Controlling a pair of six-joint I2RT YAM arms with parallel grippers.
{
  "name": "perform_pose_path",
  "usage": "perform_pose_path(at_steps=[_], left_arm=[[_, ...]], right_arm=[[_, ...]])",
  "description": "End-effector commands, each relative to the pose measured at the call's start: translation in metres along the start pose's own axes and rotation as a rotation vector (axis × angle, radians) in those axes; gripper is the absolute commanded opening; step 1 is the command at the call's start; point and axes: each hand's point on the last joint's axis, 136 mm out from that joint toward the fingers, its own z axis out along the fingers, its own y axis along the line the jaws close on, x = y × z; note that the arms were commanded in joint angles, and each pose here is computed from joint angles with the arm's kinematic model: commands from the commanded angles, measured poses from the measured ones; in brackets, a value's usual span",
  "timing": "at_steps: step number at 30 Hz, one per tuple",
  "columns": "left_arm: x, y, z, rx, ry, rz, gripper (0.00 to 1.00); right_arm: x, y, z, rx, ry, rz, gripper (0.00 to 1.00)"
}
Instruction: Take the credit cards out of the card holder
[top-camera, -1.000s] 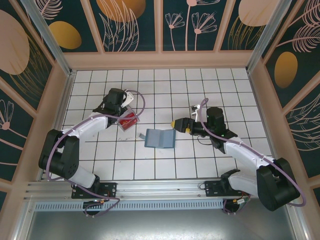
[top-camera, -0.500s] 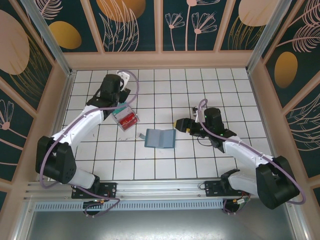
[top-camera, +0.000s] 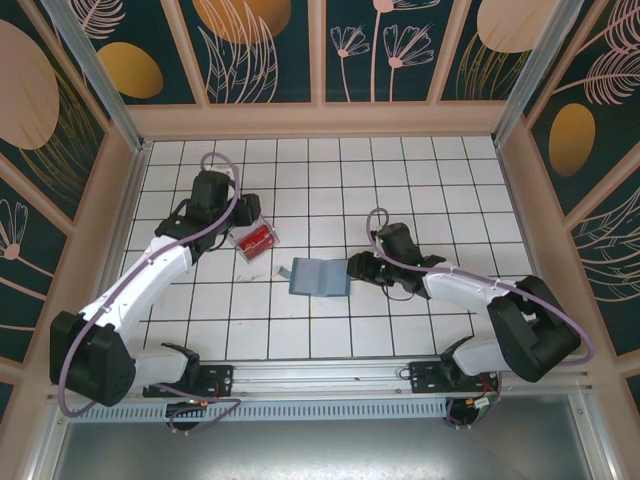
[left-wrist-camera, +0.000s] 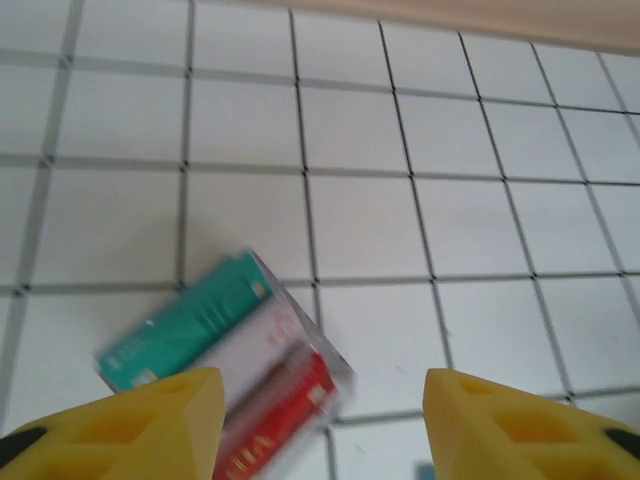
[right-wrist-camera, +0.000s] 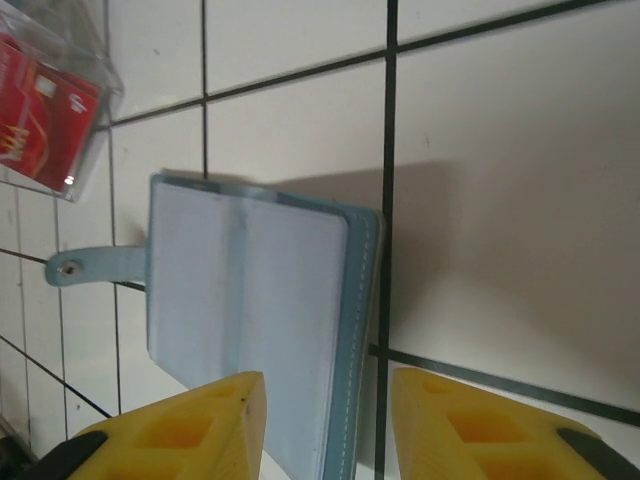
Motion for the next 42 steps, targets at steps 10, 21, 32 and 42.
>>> perform_pose_path(at_steps=[10, 21, 32, 42], left_arm=[[0.071, -0.029, -0.003, 0.245, 0.195, -0.27, 0.5], [0.128, -0.069, 0.011, 0.293, 0.328, -0.295, 0.49], [0.172, -0.081, 0.037, 0.242, 0.43, -0.27, 0.49], [0.194, -0.084, 0.054, 0.224, 0.498, -0.252, 0.49]], right_arm=[[0.015, -0.007, 0.018, 0.081, 0.034, 0.041, 0.27], [0.018, -0.008, 0.022, 0.071, 0.043, 0.032, 0.03], [0.019, -0.007, 0.021, 0.066, 0.044, 0.022, 0.0], [0.021, -0.007, 0.021, 0.062, 0.047, 0.026, 0.0]])
